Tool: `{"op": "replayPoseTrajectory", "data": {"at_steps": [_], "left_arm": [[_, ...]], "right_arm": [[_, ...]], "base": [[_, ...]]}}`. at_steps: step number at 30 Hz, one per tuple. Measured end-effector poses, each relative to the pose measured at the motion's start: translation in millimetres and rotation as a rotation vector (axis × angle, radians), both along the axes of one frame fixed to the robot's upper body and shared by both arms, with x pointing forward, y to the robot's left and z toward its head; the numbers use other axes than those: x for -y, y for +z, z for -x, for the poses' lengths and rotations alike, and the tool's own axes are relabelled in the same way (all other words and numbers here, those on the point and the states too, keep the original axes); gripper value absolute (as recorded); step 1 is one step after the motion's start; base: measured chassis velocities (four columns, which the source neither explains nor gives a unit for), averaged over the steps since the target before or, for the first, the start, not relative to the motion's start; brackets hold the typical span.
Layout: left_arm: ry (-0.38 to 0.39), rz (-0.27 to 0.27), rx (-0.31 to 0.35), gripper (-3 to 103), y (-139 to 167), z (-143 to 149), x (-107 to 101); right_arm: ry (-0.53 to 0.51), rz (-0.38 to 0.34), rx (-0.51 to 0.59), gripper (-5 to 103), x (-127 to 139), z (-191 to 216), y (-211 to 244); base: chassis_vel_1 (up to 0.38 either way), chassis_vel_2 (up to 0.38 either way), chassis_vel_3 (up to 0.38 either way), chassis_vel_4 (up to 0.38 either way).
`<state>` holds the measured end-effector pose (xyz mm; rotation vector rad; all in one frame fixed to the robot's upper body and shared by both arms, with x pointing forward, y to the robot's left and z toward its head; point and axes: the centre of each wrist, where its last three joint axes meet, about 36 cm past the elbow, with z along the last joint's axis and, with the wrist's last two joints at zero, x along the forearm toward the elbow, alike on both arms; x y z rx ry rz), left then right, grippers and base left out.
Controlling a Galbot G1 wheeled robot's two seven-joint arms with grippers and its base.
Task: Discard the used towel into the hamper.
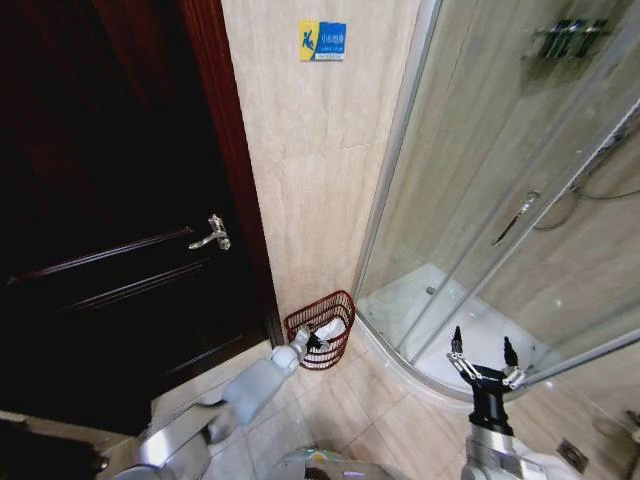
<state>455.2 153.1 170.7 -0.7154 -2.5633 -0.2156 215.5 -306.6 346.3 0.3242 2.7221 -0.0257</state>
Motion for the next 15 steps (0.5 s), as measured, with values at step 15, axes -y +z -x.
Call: {"op": "replayPoseTrajectory", "data": {"at_steps": [15], "left_arm": [[0.221, 0.091, 0.195, 100, 65.9, 86.9, -82.1]], "right_arm": [[0.047, -0.009, -0.014, 100, -20.3, -18.6, 82.0]], "base": [[0.0, 0.0, 0.0, 0.0]]}}
